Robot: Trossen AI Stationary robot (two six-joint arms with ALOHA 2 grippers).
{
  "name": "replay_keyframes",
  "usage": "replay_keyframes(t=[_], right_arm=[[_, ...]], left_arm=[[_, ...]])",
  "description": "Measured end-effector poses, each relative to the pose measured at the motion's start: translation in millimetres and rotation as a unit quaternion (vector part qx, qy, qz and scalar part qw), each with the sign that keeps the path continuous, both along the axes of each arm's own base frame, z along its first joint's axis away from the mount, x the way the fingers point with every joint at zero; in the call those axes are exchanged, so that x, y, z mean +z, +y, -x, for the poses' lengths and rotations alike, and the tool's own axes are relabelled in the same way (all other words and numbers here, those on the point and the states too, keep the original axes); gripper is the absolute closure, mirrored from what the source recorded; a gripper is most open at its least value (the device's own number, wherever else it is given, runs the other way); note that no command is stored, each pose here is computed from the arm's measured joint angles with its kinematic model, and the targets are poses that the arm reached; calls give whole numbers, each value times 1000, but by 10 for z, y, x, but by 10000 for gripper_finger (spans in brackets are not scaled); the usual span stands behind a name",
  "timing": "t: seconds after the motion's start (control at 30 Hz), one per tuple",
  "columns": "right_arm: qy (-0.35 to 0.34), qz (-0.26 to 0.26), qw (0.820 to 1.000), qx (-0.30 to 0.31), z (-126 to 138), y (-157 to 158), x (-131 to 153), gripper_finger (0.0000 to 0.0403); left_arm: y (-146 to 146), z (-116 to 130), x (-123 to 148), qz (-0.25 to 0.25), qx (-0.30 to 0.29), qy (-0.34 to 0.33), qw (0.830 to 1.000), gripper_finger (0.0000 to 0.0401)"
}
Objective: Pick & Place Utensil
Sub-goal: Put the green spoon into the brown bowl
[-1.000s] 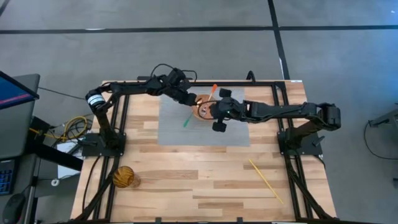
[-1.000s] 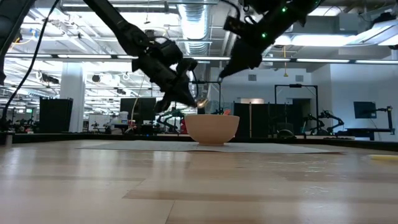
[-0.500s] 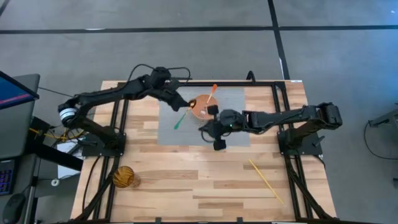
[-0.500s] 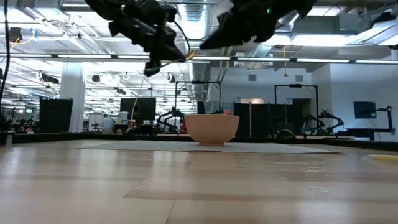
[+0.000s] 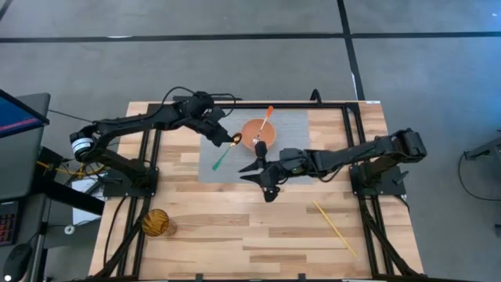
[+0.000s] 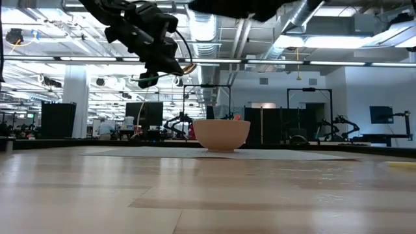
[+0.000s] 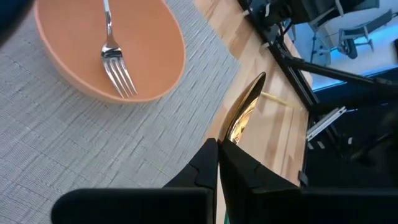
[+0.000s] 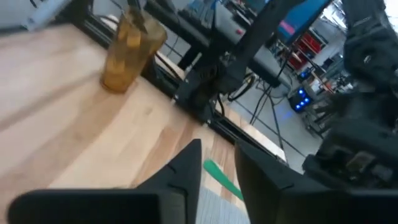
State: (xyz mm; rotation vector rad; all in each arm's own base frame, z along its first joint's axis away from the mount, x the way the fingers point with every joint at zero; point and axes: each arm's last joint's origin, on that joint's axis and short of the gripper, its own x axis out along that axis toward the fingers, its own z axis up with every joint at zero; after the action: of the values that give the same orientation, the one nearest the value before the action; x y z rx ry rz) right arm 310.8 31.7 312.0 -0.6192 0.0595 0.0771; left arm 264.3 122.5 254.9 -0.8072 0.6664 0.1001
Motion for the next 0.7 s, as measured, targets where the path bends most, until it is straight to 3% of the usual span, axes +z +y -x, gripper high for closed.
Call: replay_keyframes(t=[0.13, 0.33, 0.43, 0.7], right_arm=[[7, 54, 999, -7, -271, -48, -295, 287], [3, 230, 971, -68, -588, -85, -698, 268], [-1, 271, 956, -112, -756, -100, -799, 266], [19, 370, 915, -160, -1198, -132, -934, 274]], left_arm=[[-11, -6, -1, 1, -2, 0, 1000, 393], [-13, -9, -4, 2, -2, 1, 1000, 393], [-10, -7, -4, -1, -3, 0, 1000, 393], [1, -7, -4, -4, -1, -1, 1000, 393]])
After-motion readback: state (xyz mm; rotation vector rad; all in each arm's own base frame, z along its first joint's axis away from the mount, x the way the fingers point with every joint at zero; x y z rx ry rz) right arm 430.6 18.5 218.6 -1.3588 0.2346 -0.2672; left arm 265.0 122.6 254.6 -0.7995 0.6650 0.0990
